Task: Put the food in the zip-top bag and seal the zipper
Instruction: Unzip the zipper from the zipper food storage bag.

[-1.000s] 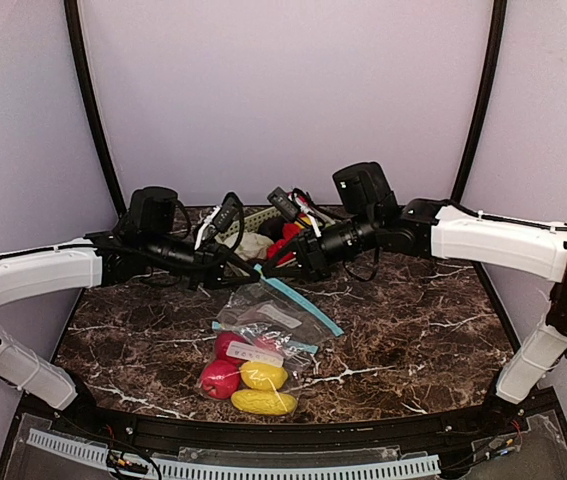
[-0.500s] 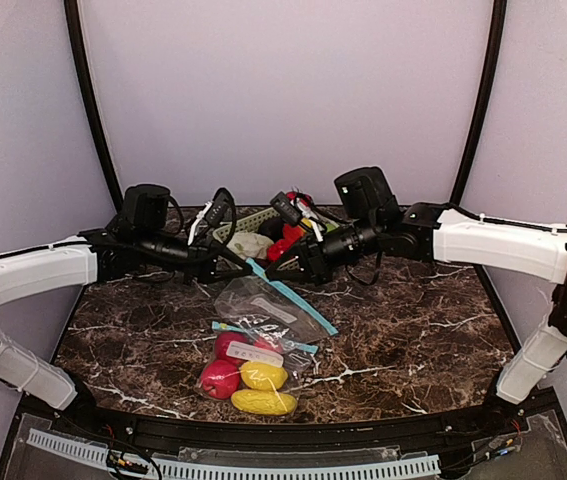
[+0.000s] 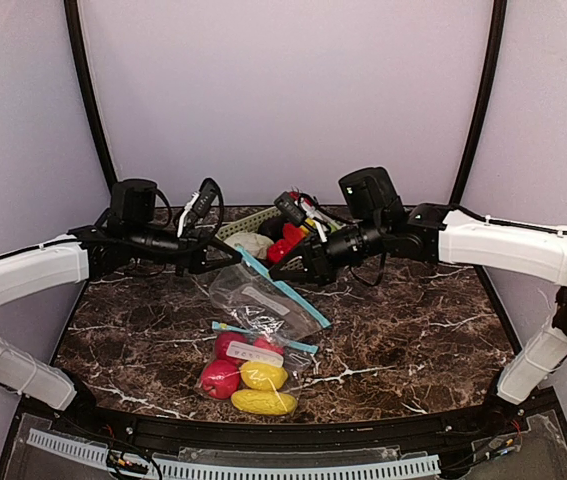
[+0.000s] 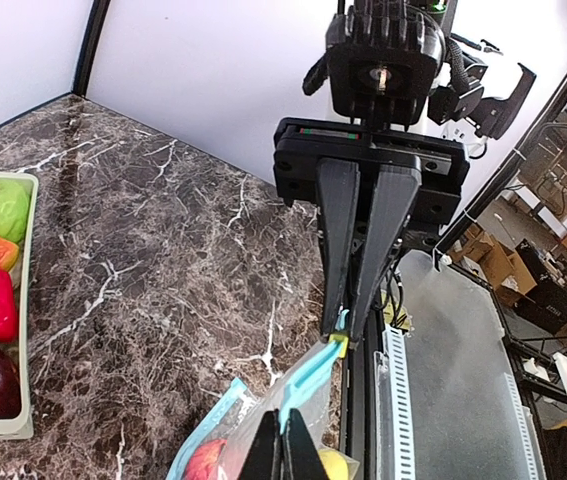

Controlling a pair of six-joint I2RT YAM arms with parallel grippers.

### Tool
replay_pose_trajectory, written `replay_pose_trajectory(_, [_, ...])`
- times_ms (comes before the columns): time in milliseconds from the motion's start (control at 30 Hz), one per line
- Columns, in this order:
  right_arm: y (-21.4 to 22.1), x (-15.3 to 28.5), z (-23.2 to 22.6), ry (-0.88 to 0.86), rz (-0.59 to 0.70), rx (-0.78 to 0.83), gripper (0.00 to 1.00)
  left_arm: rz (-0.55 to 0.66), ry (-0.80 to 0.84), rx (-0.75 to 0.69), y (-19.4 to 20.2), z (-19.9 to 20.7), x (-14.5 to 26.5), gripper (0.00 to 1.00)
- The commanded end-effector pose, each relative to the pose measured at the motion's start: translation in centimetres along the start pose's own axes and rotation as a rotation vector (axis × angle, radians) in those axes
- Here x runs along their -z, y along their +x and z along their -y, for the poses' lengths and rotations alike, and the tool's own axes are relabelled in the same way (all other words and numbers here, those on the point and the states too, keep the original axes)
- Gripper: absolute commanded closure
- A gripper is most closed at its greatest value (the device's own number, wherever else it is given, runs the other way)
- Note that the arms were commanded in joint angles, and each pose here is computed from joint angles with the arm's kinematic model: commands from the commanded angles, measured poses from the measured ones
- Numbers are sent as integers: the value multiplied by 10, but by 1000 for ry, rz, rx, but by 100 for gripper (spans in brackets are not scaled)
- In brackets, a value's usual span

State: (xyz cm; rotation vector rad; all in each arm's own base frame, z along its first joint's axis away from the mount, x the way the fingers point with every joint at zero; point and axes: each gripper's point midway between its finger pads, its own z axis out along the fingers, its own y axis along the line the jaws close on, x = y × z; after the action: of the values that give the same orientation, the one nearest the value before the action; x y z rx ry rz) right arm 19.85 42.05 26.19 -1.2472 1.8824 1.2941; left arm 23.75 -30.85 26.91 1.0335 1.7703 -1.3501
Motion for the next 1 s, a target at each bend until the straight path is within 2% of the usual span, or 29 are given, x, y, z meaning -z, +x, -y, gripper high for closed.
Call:
replay_pose_trajectory(0, [11,5,-4,0,-28,-17,100,30,-62,-28,-9,-5,15,99])
replay_pose_trajectory(967, [32,4,7,39,-65,-70,100,55,-238,-93,-21,-25,54,99])
